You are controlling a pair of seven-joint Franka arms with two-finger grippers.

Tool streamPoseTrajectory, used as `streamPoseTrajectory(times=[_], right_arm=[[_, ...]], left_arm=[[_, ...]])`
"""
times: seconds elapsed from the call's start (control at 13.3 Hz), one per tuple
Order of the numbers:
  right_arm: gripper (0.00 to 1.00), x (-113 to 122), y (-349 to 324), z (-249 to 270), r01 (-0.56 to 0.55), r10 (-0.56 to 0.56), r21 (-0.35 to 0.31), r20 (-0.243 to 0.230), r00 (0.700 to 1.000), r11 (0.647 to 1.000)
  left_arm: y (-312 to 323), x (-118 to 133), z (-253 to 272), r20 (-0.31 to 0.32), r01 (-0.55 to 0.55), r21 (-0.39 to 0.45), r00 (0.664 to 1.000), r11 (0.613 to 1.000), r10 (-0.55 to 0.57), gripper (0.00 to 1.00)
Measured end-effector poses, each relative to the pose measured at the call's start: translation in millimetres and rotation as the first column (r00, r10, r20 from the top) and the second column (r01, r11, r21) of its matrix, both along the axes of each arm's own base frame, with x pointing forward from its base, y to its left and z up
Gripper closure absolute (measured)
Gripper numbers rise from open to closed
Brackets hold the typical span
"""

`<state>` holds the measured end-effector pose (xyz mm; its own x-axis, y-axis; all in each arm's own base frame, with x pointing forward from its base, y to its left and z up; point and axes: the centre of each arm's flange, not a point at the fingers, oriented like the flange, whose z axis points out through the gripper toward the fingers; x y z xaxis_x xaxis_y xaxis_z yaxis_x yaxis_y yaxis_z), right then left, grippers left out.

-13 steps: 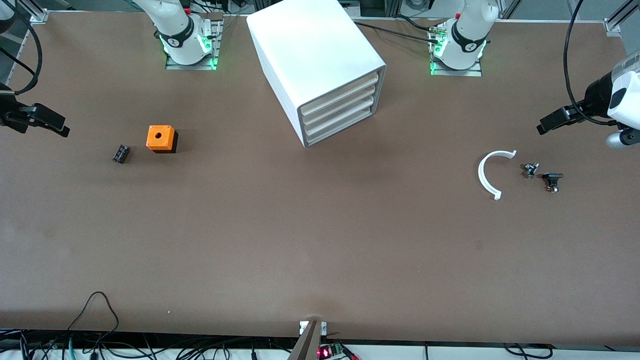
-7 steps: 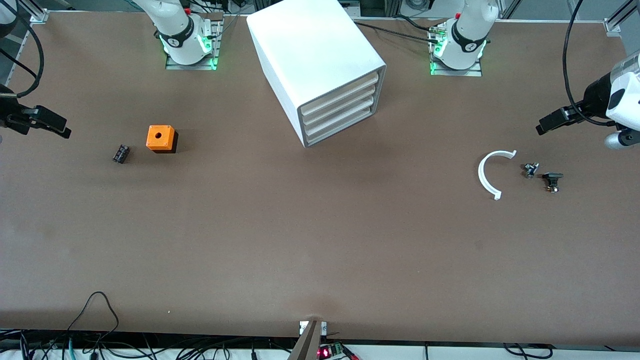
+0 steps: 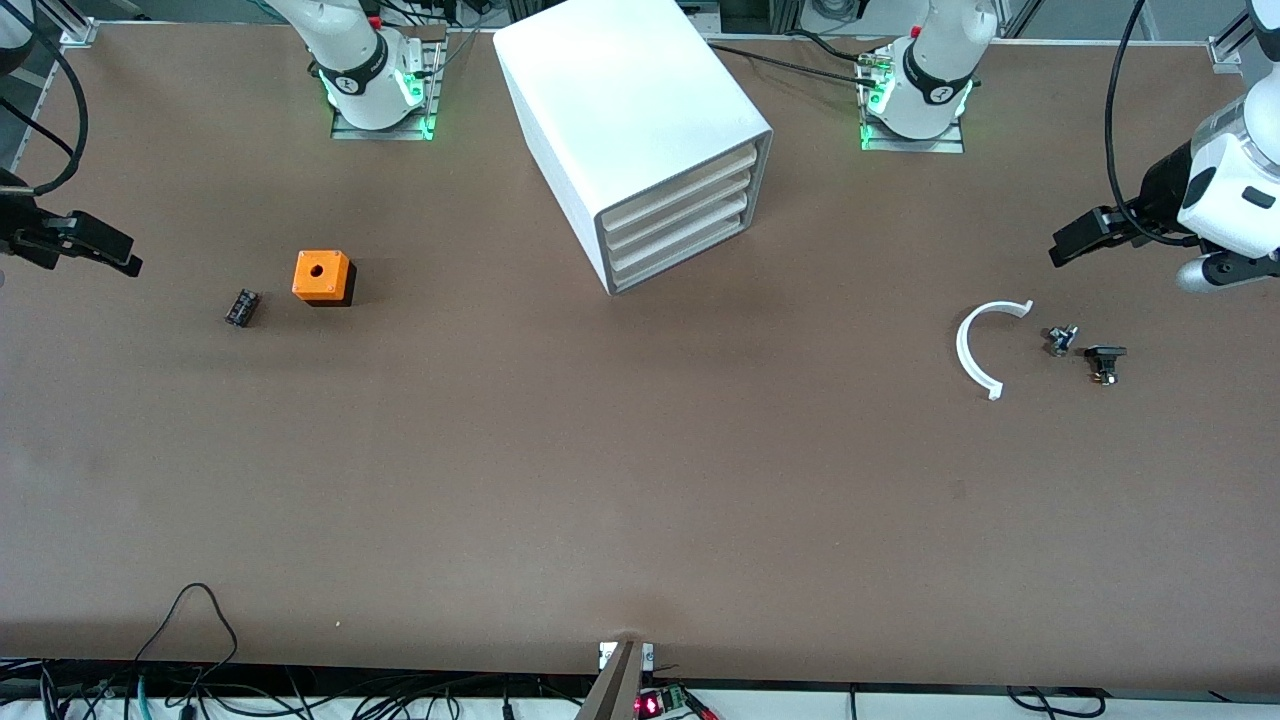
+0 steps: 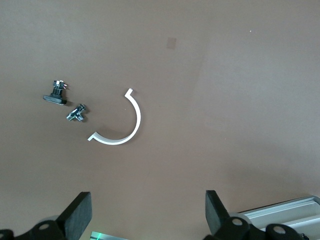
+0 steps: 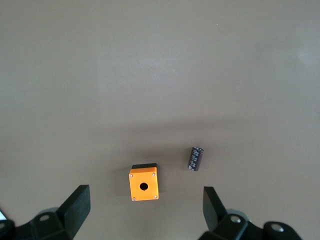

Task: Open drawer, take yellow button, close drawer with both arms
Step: 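Reach the left gripper to the handle of the cabinet's drawer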

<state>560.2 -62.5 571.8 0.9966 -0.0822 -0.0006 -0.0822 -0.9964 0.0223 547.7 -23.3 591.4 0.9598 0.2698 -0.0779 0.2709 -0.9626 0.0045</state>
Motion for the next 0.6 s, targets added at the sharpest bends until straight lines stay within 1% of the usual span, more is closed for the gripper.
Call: streamPoseTrajectory(times=[0.15,0.3,0.45,0.53,0.6], right_arm=[[0.0,0,0,0,0.0,0.0,0.0,0.0,1.0,1.0],[0.0,0,0,0,0.0,0.0,0.0,-0.001,1.0,1.0],[0.0,0,-2,0,0.002,-0.002,0.0,-0.001,1.0,1.0],[0.0,0,-2,0,0.003,-0.003,0.0,-0.001,1.0,1.0],[0.0,0,-3,0,0.004,-0.004,0.0,-0.001,1.0,1.0]], left_arm=[[-8,1,-4,-0.015,0.016,0.0,1.0,1.0,-0.016,0.0],[-31,4,-27,-0.079,0.059,-0.001,0.995,0.998,-0.059,0.0],[-46,14,-64,-0.162,0.086,-0.014,0.983,0.996,-0.087,0.0],[-52,18,-83,-0.207,0.099,-0.06,0.972,0.993,-0.11,0.0],[-58,19,-102,-0.254,0.12,-0.137,0.955,0.983,-0.152,0.0]])
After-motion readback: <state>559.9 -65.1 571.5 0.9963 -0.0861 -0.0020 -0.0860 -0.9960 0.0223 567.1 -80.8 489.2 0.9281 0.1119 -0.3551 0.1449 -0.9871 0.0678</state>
